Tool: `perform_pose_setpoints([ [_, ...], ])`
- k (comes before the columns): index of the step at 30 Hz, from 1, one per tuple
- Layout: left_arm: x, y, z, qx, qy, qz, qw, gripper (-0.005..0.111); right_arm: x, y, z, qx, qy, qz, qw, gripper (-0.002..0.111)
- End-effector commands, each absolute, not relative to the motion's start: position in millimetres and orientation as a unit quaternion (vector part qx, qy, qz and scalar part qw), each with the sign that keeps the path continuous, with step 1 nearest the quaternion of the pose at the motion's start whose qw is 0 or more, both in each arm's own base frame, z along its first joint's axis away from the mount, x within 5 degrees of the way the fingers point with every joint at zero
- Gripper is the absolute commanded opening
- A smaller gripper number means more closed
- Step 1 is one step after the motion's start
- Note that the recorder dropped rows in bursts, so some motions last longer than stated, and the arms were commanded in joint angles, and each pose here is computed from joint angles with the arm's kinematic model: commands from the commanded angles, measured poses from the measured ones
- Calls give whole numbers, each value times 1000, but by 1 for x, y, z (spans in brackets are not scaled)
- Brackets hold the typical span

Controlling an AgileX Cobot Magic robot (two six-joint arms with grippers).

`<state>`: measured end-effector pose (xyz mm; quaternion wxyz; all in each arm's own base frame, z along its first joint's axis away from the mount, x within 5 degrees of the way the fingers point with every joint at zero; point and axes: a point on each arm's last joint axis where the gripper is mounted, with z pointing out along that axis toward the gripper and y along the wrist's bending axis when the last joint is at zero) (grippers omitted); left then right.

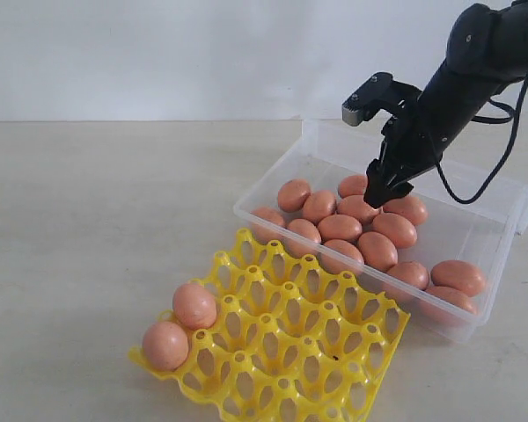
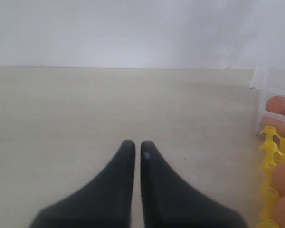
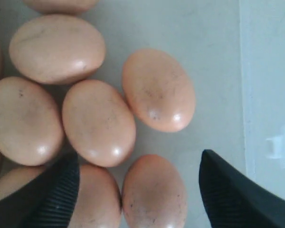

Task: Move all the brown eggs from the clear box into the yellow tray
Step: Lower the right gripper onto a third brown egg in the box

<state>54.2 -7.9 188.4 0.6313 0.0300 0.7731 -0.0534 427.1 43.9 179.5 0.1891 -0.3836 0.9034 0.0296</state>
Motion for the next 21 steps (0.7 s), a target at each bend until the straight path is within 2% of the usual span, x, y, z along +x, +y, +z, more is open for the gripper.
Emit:
perform_pose_setpoints([
  [1, 54, -8, 188, 34, 772, -53, 633, 4, 436, 44, 186, -356, 905, 11, 234, 62],
  [11, 54, -8, 188, 34, 772, -53, 633, 4, 436, 34, 184, -362, 907, -44, 211, 62],
  [21, 54, -8, 188, 34, 772, -53, 633, 4, 429, 34, 172, -388, 907, -29, 158, 62],
])
